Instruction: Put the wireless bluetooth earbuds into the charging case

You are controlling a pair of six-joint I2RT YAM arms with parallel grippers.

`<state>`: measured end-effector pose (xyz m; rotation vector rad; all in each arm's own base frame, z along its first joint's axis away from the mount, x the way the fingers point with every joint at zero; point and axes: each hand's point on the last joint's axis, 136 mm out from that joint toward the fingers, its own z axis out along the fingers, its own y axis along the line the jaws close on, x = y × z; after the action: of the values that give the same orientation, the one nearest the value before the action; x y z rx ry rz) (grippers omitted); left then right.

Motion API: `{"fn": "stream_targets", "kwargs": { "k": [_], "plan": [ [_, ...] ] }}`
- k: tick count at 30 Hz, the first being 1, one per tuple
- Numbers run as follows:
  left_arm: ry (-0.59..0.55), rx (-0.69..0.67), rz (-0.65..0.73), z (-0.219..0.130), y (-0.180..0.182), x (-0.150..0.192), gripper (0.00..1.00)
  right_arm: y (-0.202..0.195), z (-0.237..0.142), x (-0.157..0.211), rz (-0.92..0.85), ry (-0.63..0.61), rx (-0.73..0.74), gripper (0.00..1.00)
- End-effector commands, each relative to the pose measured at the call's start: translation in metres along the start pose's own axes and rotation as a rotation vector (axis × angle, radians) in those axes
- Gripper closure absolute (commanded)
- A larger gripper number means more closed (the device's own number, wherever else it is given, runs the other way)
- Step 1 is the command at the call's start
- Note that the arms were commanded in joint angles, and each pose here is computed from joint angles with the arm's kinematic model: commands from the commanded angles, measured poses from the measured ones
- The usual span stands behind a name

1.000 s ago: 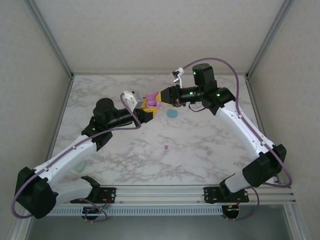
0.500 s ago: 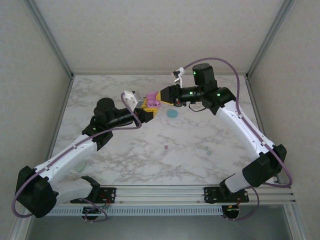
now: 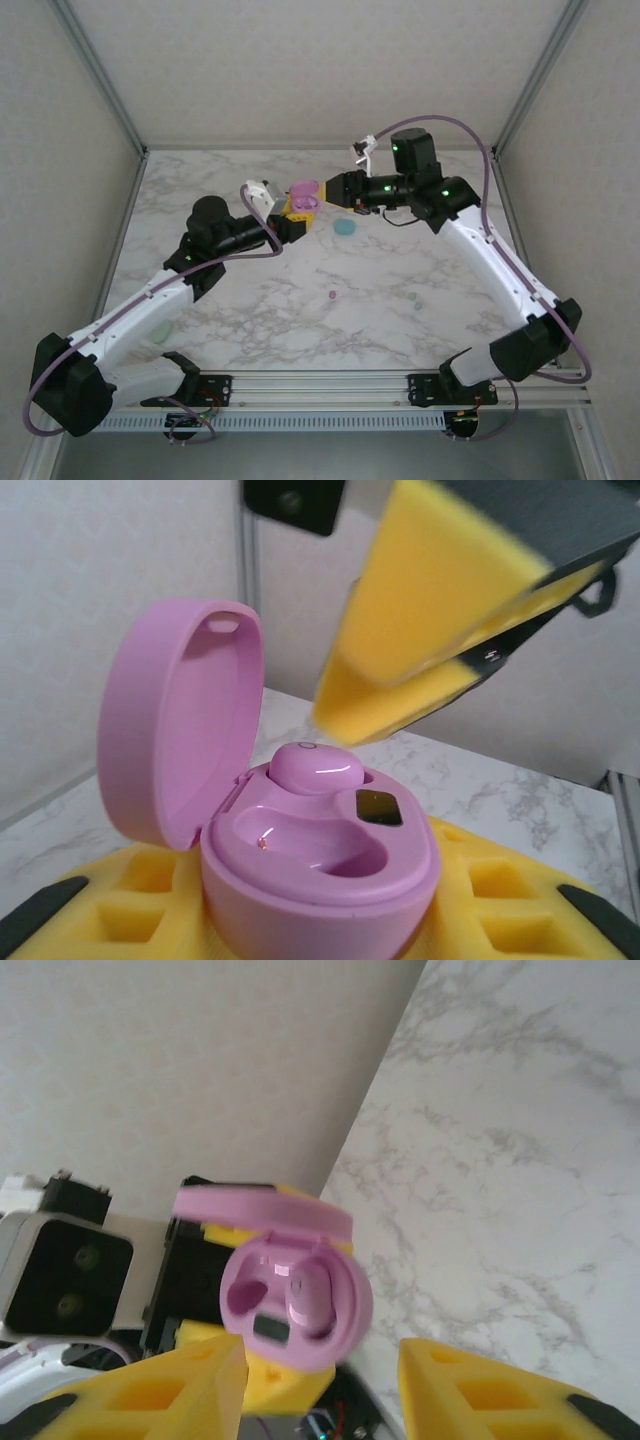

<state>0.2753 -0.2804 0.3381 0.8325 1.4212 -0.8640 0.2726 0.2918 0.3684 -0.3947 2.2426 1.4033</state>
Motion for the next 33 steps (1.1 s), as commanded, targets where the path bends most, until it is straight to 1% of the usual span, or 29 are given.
{"fn": "stream_targets", "kwargs": {
  "k": [1,4,5,6,8,10,12,15,19,25,29,33],
  "plan": [
    [-0.062,-0.055,0.048,-0.01,0.002,-0.019,0.69,-0.02,-0.034,-0.003,-0.037,-0.132,0.18,0.54],
    [-0.074,-0.096,0.054,-0.016,0.006,-0.022,0.69,-0.08,-0.046,0.013,0.082,-0.154,0.414,0.56],
    [-0.081,-0.111,0.056,-0.019,0.007,-0.025,0.69,-0.103,-0.046,0.025,0.141,-0.133,0.486,0.57],
    [-0.086,-0.123,0.058,-0.021,0.008,-0.026,0.69,-0.12,-0.043,0.035,0.179,-0.103,0.529,0.58],
    [-0.097,-0.144,0.065,-0.026,0.009,-0.031,0.69,-0.149,-0.026,0.066,0.257,0.01,0.56,0.59],
    [-0.103,-0.159,0.07,-0.031,0.009,-0.035,0.69,-0.17,-0.004,0.096,0.351,0.122,0.542,0.62],
    [-0.103,-0.17,0.076,-0.035,0.009,-0.037,0.68,-0.186,0.016,0.123,0.404,0.206,0.554,0.63],
    [-0.106,-0.178,0.087,-0.039,0.008,-0.041,0.68,-0.202,0.04,0.155,0.407,0.315,0.618,0.63],
    [-0.122,-0.188,0.09,-0.045,0.006,-0.046,0.68,-0.217,0.066,0.177,0.312,0.444,0.679,0.62],
    [-0.128,-0.188,0.096,-0.047,0.005,-0.051,0.68,-0.226,0.105,0.182,0.198,0.562,0.668,0.61],
    [-0.126,-0.188,0.093,-0.048,0.004,-0.051,0.68,-0.241,0.116,0.178,0.126,0.604,0.705,0.61],
    [-0.116,-0.187,0.086,-0.048,0.004,-0.047,0.68,-0.243,0.128,0.187,0.109,0.683,0.667,0.62]
  ]
}}
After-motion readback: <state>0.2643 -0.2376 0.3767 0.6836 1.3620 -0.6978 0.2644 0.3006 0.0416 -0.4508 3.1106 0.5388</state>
